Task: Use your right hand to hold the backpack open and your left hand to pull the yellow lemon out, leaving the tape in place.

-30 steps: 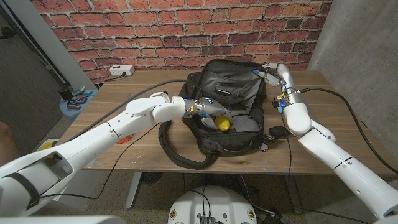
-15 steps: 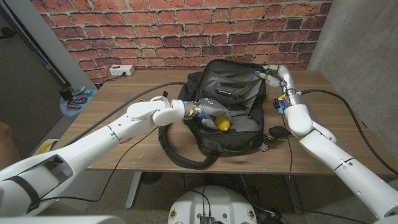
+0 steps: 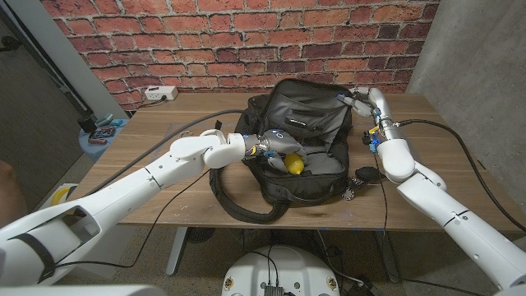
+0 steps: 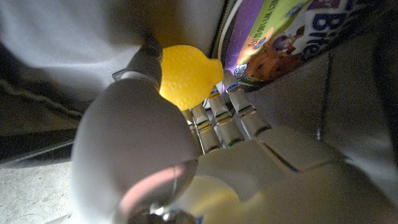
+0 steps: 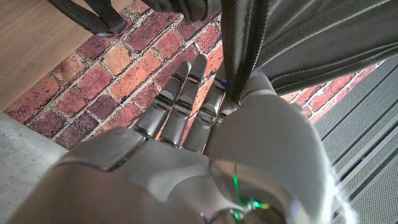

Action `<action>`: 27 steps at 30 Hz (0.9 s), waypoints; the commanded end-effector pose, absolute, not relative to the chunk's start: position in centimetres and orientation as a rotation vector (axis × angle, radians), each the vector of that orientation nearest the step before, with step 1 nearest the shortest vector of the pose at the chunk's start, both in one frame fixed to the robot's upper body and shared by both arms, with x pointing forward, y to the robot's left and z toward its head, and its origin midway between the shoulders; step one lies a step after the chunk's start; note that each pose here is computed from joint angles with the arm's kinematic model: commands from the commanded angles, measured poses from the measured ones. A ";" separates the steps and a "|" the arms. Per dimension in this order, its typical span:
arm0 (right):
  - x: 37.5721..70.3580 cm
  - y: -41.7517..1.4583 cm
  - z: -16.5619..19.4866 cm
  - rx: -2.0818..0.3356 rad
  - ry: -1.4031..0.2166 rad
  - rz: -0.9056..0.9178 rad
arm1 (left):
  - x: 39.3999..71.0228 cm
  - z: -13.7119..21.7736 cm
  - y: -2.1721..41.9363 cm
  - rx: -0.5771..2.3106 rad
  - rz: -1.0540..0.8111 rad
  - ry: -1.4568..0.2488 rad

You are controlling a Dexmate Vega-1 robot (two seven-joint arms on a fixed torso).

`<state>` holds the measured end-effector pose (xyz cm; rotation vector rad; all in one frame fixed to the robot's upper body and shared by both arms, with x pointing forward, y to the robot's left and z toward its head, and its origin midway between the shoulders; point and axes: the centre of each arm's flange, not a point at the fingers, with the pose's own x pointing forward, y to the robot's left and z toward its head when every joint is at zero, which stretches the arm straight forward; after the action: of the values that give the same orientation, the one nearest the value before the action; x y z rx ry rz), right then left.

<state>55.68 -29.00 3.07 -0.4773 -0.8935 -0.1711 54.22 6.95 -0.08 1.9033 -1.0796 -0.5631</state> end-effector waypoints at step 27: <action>56.3 -28.0 3.5 -0.483 -0.887 -0.147 | 52.4 3.3 9.4 1.812 -0.454 -1.104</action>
<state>56.02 -28.50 3.23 -0.4785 -0.8878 -0.1505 52.82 8.65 2.29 1.8529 -1.1273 -0.4671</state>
